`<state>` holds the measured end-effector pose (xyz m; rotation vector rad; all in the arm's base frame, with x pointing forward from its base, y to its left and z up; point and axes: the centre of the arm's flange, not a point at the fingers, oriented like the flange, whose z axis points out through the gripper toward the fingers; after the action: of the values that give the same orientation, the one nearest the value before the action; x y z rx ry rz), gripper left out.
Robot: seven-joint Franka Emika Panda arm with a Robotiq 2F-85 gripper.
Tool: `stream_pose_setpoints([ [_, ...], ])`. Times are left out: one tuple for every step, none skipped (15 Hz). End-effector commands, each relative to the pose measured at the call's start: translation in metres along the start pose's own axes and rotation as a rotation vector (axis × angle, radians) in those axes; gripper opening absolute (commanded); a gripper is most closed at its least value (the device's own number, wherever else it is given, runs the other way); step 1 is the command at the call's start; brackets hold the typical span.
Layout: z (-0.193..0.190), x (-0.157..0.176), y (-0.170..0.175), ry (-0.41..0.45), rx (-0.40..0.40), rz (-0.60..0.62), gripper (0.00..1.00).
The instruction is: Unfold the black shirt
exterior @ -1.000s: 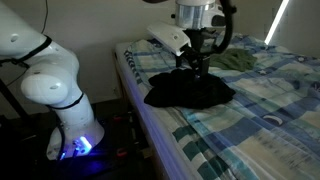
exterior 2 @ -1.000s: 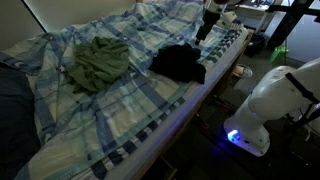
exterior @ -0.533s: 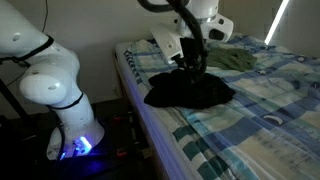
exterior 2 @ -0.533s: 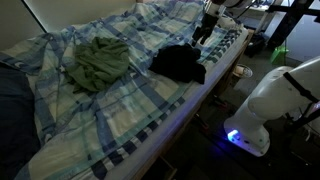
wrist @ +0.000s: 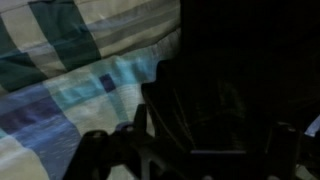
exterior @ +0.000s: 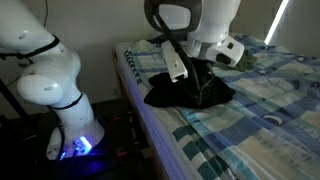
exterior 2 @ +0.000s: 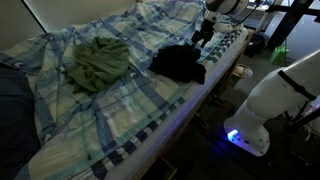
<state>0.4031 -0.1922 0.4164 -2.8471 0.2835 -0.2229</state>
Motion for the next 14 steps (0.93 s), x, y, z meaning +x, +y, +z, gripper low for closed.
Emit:
stream_pose_setpoints([
  [0.015, 0.026, 0.016, 0.005, 0.024, 0.007, 1.00],
  [0.019, 0.032, 0.018, -0.002, 0.042, 0.002, 1.00],
  [0.022, 0.037, 0.020, -0.006, 0.061, -0.008, 1.00],
  [0.025, 0.042, 0.021, -0.005, 0.071, -0.022, 1.00],
  [0.029, 0.045, 0.023, -0.005, 0.082, -0.037, 1.00],
  [0.033, 0.049, 0.025, -0.006, 0.088, -0.055, 1.00],
  [0.037, 0.052, 0.028, -0.012, 0.093, -0.067, 1.00],
  [0.039, 0.053, 0.030, -0.020, 0.101, -0.073, 1.00],
  [0.042, 0.054, 0.032, -0.031, 0.112, -0.070, 1.00],
  [0.045, 0.054, 0.033, -0.046, 0.121, -0.065, 1.00],
  [0.049, 0.051, 0.034, -0.064, 0.128, -0.056, 1.00],
  [0.052, 0.050, 0.033, -0.074, 0.128, -0.053, 0.75],
  [0.056, 0.050, 0.032, -0.086, 0.115, -0.046, 0.74],
  [0.058, 0.051, 0.032, -0.093, 0.117, -0.043, 0.68],
])
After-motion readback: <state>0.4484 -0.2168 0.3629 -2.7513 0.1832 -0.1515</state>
